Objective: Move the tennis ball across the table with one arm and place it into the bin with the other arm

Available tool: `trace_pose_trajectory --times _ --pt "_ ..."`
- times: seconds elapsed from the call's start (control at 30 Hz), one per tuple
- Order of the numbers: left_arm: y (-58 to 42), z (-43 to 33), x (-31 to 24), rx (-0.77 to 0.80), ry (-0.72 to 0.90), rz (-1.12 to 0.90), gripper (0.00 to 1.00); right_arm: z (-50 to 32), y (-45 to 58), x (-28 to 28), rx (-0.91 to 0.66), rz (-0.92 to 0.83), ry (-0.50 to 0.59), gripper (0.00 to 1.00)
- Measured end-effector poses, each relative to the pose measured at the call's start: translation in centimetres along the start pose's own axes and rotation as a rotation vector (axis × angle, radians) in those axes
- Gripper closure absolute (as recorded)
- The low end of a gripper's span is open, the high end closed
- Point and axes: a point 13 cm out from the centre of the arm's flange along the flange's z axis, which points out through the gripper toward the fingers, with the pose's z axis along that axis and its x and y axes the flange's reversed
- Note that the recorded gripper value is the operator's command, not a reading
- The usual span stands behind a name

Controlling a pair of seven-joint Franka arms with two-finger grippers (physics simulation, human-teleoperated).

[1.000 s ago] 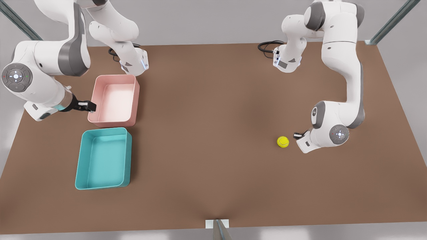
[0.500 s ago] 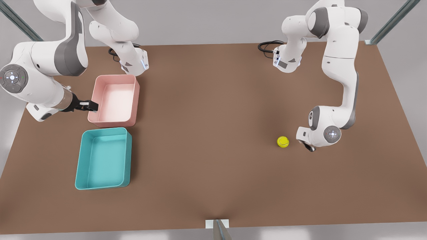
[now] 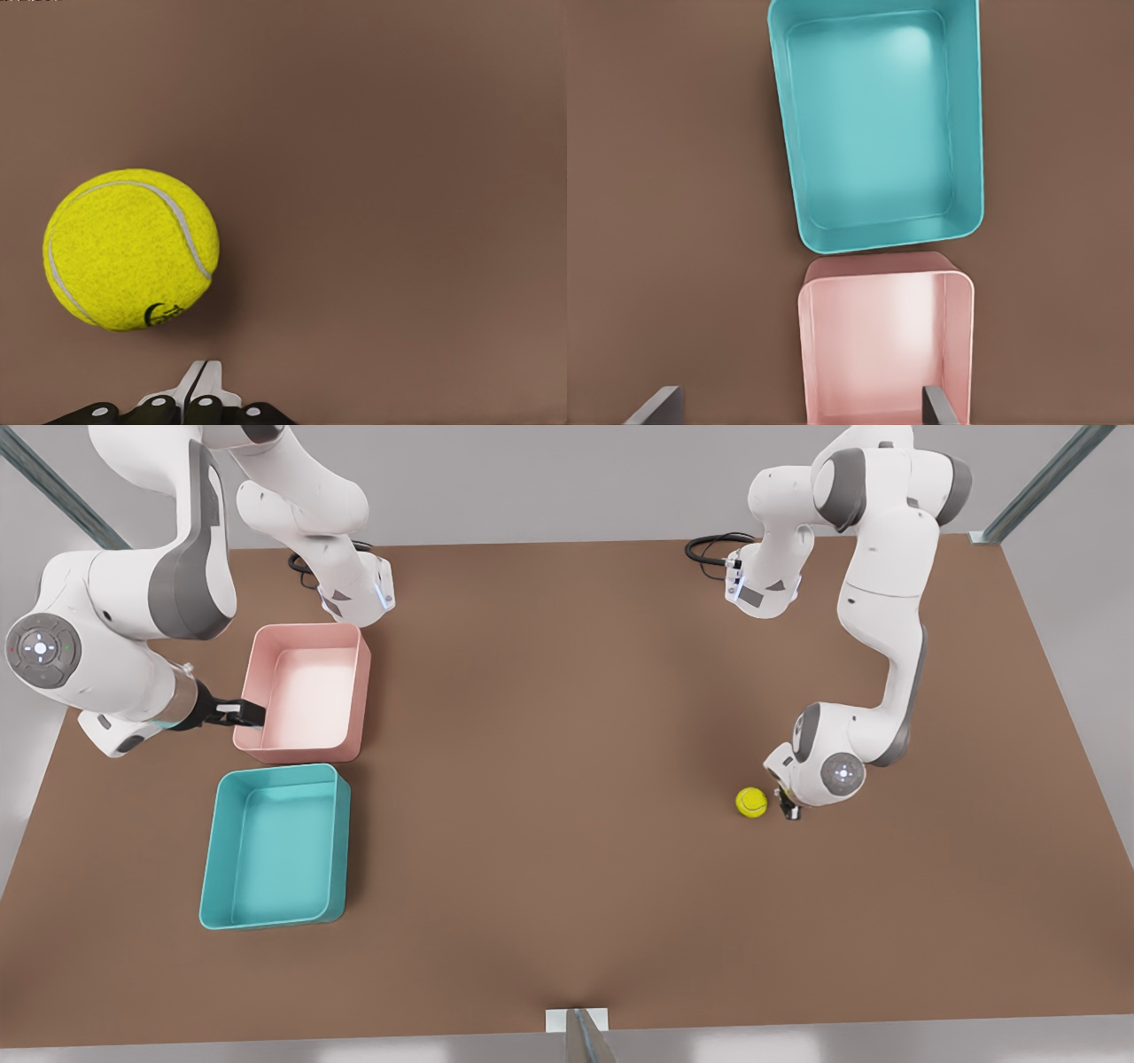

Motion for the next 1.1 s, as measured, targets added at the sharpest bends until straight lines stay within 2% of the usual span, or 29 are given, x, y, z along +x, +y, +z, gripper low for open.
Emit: trace_pose_trajectory --times 0.37,0.43,0.5,0.57,0.63,0.7,0.73,0.77,0.83,0.9,0.97,1.03,1.1 --pt "1.9 -0.6 -1.8 -0.082 -0.004 0.113 0.79 0.2 -0.6 -0.1 -0.005 0.01 0.005 0.0" --pt "2.2 -1.5 -7.1 -0.111 0.005 0.174 0.79 0.3 -0.4 -0.1 -0.008 0.007 0.007 0.0" --pt "1.6 -3.8 -14.8 -0.16 -0.018 0.207 0.79 0.4 -0.3 -0.2 -0.009 0.005 0.008 0.0" --pt "1.1 -5.7 -20.4 -0.194 -0.075 0.155 0.79 0.4 -0.3 -0.2 -0.011 0.005 0.009 0.0" --pt "1.1 -6.6 -22.1 -0.201 -0.121 0.054 0.79 0.4 -0.3 -0.2 -0.012 0.006 0.009 0.0" --pt "2.0 -8.0 -20.6 -0.207 -0.152 -0.077 0.79 0.5 -0.4 -0.2 -0.013 0.006 0.01 0.0" --pt "3.3 -11.6 -18.8 -0.232 -0.17 -0.158 0.44 0.5 -0.4 -0.2 -0.013 0.007 0.011 0.0" --pt "5.5 -17.2 -15.9 -0.267 -0.173 -0.237 0.0 0.5 -0.4 -0.3 -0.014 0.007 0.012 0.0" --pt "5.8 -31.8 -10.9 -0.336 -0.173 -0.388 0.0 0.5 -0.3 -0.3 -0.014 0.006 0.012 0.0" --pt "3.1 -41.6 -9.0 -0.322 -0.216 -0.554 0.0 0.6 -0.3 -0.3 -0.014 0.005 0.012 0.0" --pt "0.5 -44.4 -6.3 -0.245 -0.218 -0.722 0.0 0.6 -0.3 -0.3 -0.014 0.005 0.013 0.0" --pt "-1.6 -43.9 -3.0 -0.14 -0.197 -0.886 0.0 0.6 -0.3 -0.3 -0.015 0.005 0.013 0.0" --pt "-3.4 -42.4 -2.6 -0.054 -0.154 -0.992 0.0 0.6 -0.2 -0.3 -0.017 0.005 0.014 0.0"
